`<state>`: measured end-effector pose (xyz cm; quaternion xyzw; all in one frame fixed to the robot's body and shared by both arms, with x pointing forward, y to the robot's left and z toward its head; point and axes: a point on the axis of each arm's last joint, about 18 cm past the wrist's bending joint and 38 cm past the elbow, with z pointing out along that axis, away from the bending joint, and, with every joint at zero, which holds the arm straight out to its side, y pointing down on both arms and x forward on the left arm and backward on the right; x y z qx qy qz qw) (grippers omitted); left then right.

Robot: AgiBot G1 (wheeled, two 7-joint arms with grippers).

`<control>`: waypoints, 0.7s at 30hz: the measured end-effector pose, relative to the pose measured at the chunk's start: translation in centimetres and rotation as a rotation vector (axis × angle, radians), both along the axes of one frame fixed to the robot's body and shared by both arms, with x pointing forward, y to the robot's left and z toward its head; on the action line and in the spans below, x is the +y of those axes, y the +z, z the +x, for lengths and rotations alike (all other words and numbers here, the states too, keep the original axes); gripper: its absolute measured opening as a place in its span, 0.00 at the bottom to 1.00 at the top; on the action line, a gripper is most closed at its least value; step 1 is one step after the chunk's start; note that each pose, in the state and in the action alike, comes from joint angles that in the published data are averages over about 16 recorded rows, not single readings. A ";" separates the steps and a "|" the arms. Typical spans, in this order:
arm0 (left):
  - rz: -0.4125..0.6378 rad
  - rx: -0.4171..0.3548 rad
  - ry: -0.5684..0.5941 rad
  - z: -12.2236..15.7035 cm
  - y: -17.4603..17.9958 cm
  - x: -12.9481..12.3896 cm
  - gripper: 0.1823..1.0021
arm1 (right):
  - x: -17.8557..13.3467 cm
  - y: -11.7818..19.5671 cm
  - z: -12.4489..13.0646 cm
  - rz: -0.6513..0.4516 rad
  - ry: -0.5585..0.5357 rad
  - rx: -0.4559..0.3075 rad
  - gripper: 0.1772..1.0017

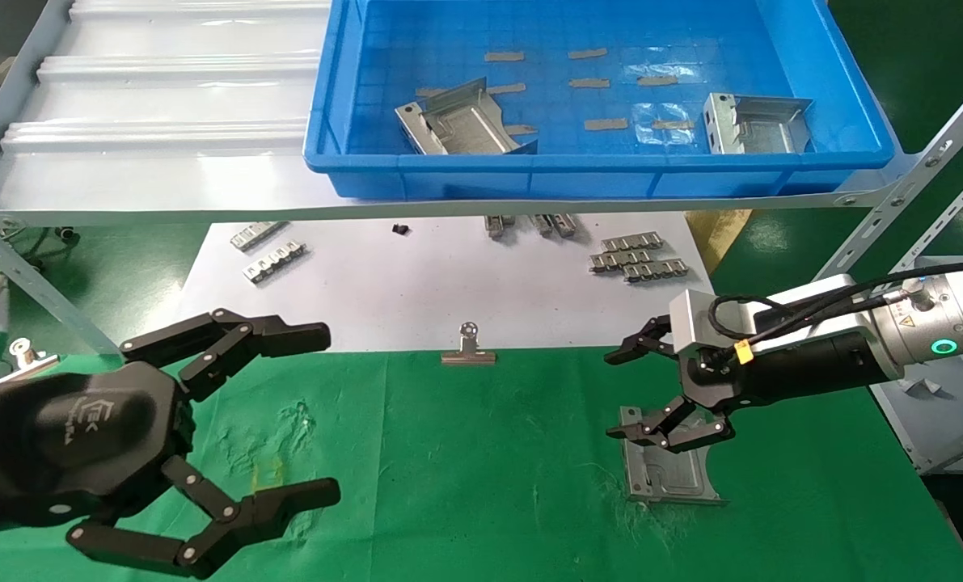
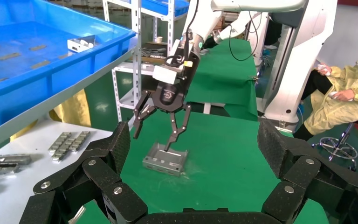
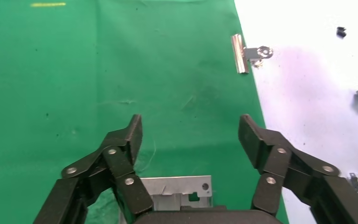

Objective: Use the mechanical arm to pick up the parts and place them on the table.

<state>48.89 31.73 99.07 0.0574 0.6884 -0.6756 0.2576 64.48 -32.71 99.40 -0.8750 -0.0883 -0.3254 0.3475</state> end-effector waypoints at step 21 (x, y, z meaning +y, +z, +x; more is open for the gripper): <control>0.000 0.000 0.000 0.0 0.0 0.0 1.00 | 2.6 -2.8 -1.0 0.184 0.096 0.058 0.97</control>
